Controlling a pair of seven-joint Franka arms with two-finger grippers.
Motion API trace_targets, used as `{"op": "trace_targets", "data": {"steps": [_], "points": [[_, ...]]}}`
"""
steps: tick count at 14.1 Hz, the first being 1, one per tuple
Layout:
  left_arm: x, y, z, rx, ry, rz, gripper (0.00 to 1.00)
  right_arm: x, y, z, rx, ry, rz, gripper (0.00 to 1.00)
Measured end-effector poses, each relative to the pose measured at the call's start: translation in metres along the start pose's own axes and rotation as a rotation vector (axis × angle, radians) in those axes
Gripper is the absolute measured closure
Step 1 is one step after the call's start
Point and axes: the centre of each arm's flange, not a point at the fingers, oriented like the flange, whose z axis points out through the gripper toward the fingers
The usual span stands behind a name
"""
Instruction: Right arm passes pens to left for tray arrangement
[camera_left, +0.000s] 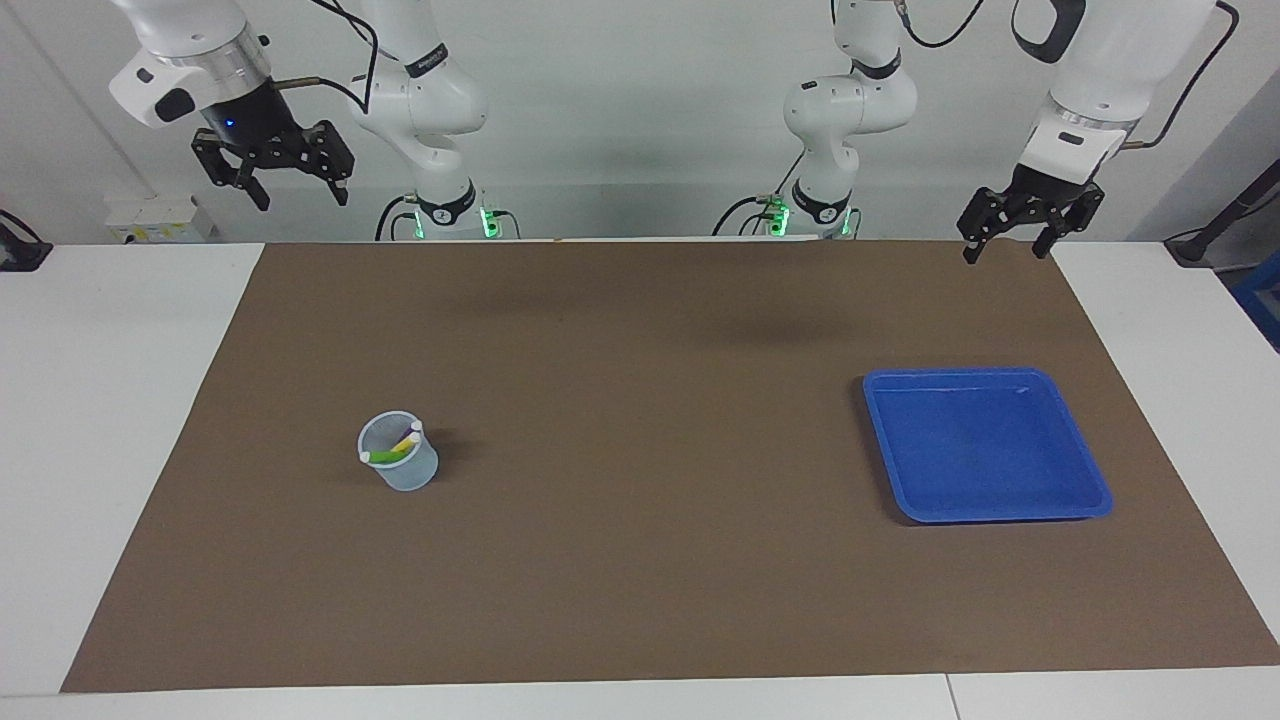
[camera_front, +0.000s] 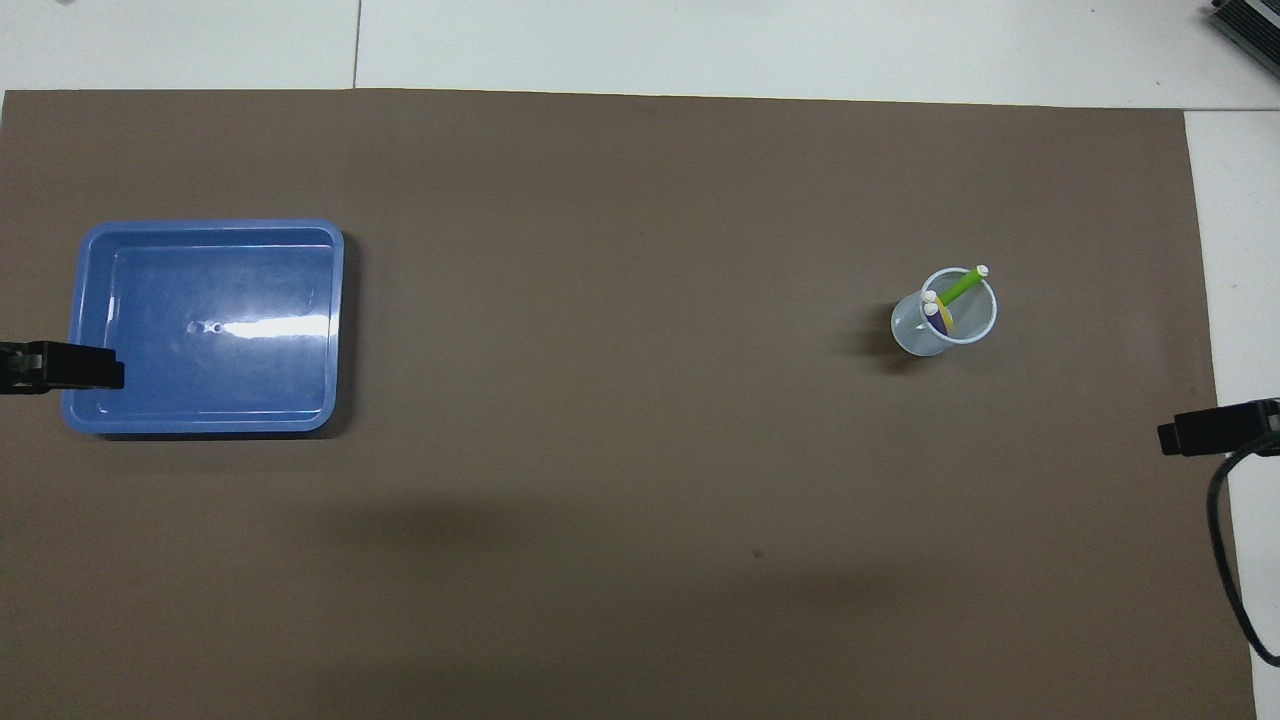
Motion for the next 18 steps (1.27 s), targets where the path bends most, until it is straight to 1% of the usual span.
{"op": "trace_targets", "data": {"steps": [12,14,16,18], "points": [[0.000,0.000,0.000,0.000,0.000,0.000,0.00,-0.003,-0.003,0.007,0.000,-0.014,-0.007,0.00],[0.000,0.000,0.000,0.000,0.000,0.000,0.00,0.000,-0.004,0.013,-0.003,0.018,-0.008,0.00],[0.000,0.000,0.000,0.000,0.000,0.000,0.00,0.009,-0.007,0.021,-0.005,0.077,-0.014,0.00],[0.000,0.000,0.000,0.000,0.000,0.000,0.00,0.016,-0.024,0.030,0.003,0.106,-0.039,0.00]]}}
